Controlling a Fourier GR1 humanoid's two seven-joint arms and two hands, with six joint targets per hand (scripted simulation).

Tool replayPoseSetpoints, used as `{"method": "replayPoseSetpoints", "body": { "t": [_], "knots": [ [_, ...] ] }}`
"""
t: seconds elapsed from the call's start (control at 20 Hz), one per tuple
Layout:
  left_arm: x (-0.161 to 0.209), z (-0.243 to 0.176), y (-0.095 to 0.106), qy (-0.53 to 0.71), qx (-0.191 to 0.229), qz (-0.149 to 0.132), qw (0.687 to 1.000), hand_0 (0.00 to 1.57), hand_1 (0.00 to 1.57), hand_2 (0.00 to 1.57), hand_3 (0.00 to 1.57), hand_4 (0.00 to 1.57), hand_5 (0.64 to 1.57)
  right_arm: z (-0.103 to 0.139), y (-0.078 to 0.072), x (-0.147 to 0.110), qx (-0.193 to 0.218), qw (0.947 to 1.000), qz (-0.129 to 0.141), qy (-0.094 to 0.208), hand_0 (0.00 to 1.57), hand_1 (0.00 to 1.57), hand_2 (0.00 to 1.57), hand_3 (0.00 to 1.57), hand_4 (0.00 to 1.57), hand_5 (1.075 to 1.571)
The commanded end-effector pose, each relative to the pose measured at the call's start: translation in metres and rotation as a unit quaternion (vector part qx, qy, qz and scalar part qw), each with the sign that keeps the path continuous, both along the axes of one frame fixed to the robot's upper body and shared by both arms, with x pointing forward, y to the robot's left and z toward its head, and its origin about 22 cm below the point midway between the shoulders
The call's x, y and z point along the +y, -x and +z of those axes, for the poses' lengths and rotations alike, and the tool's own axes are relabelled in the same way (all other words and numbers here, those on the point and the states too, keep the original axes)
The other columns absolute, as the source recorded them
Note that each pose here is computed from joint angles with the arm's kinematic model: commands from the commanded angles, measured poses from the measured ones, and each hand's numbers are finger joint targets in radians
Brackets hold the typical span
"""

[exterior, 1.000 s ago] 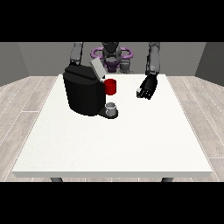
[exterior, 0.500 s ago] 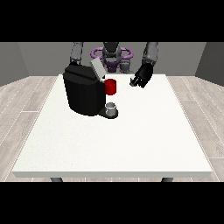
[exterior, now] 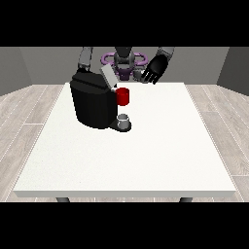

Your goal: Insert the coffee pod into the coffee machine and close the lid

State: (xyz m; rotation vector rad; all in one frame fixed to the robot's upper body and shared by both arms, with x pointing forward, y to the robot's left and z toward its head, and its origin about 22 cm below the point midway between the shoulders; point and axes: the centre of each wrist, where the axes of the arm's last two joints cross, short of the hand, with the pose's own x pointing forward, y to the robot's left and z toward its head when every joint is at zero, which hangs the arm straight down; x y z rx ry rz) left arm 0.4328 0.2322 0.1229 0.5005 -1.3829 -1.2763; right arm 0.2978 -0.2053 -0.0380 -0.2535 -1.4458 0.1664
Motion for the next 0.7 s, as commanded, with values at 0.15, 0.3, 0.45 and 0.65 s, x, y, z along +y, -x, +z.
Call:
{"method": "replayPoseSetpoints", "body": {
  "t": [0.15,0.3,0.45,0.65],
  "knots": [
    [-0.007,0.047,-0.011,0.046,-0.012,-0.005,0.999,1.38,1.38,1.40,1.38,0.52,1.571,0.015,-0.011,0.000,-0.015,0.9998,0.009,-0.012,0.00,0.00,0.00,0.00,0.00,1.571],
    [0.006,0.075,-0.019,0.060,-0.025,0.039,0.997,1.22,1.22,1.27,1.29,0.51,1.571,0.030,-0.013,0.024,-0.041,0.9979,0.043,-0.024,0.00,0.00,0.00,0.00,0.00,1.571],
    [-0.006,0.095,-0.022,0.063,-0.042,0.047,0.996,1.20,1.20,1.24,1.26,0.49,1.571,0.033,-0.014,0.011,-0.060,0.9969,0.047,-0.019,0.00,0.00,0.00,0.00,0.00,1.571],
    [0.002,0.120,-0.022,0.054,-0.074,0.037,0.995,1.17,1.17,1.25,1.27,0.48,1.571,0.037,-0.016,0.018,-0.090,0.9952,0.032,-0.019,0.00,0.00,0.00,0.00,0.00,1.571]
  ]
}}
